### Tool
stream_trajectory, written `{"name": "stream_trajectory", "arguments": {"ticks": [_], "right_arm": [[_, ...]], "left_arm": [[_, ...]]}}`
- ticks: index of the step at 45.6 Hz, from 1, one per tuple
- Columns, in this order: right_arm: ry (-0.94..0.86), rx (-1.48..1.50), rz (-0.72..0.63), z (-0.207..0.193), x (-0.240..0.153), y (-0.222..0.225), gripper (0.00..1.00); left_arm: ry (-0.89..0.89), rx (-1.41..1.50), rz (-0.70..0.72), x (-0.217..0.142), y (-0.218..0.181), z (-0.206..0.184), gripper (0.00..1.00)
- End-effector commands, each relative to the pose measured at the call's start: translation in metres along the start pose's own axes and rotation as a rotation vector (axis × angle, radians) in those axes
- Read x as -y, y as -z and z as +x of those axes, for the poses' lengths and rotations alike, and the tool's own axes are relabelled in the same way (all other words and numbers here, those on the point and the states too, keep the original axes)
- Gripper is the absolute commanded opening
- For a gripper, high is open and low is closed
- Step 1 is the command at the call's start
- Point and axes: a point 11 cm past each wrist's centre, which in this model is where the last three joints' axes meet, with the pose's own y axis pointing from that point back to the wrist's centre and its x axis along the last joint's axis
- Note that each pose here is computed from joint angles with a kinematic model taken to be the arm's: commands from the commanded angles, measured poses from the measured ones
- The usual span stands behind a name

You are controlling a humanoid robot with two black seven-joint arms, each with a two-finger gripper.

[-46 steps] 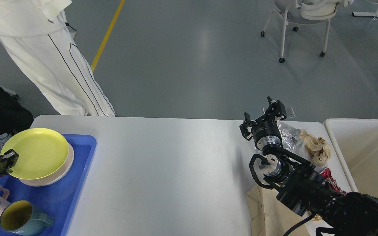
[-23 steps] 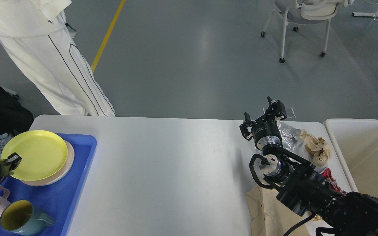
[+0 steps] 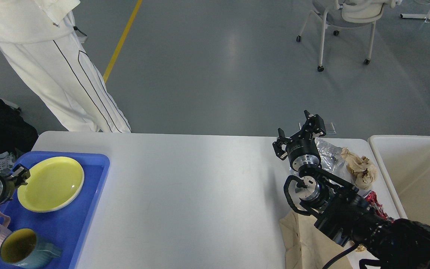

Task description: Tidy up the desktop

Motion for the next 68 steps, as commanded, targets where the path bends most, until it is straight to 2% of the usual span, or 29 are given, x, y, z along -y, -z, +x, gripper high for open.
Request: {"name": "stream_trajectory", "arguments": {"ticks": [1, 11, 19, 34, 40, 45, 54, 62, 68], "right_arm": [[0.0, 0.0, 0.002, 0.0, 0.0, 0.0, 1.0], [0.0, 0.0, 0.0, 0.0, 0.0, 0.0, 1.0], [-0.001, -0.001, 0.001, 0.0, 0.0, 0.0, 1.0], [-0.001, -0.001, 0.001, 0.0, 0.0, 0.0, 1.0], [-0.001, -0.001, 0.001, 0.0, 0.0, 0.0, 1.0], [-0.001, -0.001, 0.001, 0.0, 0.0, 0.0, 1.0], [-0.002, 0.0, 0.001, 0.001, 0.0, 0.0, 1.0], [-0.001, -0.001, 0.001, 0.0, 0.0, 0.0, 1.0], [-0.003, -0.001, 0.001, 0.001, 0.0, 0.0, 1.0]], "left_arm": [[-0.005, -0.118, -0.02, -0.015, 0.001, 0.026, 0.93], [0.031, -0.15, -0.13, -0.058, -0.02, 0.079, 0.97], [0.143, -0.119, -0.257, -0.092, -0.043, 0.096, 0.97], [0.223, -0.071, -0.26, -0.091, -0.042, 0.084, 0.97], [0.233, -0.076, -0.282, -0.093, -0.053, 0.081, 0.97], [0.288, -0.108, -0.332, -0.089, -0.073, 0.064, 0.97], [0.352, -0.542, -0.598, -0.077, -0.084, 0.067, 0.97], [0.374, -0.684, -0.813, -0.076, -0.108, 0.06, 0.97], [0.442, -0.762, -0.855, -0.065, -0.136, 0.025, 0.97]]}}
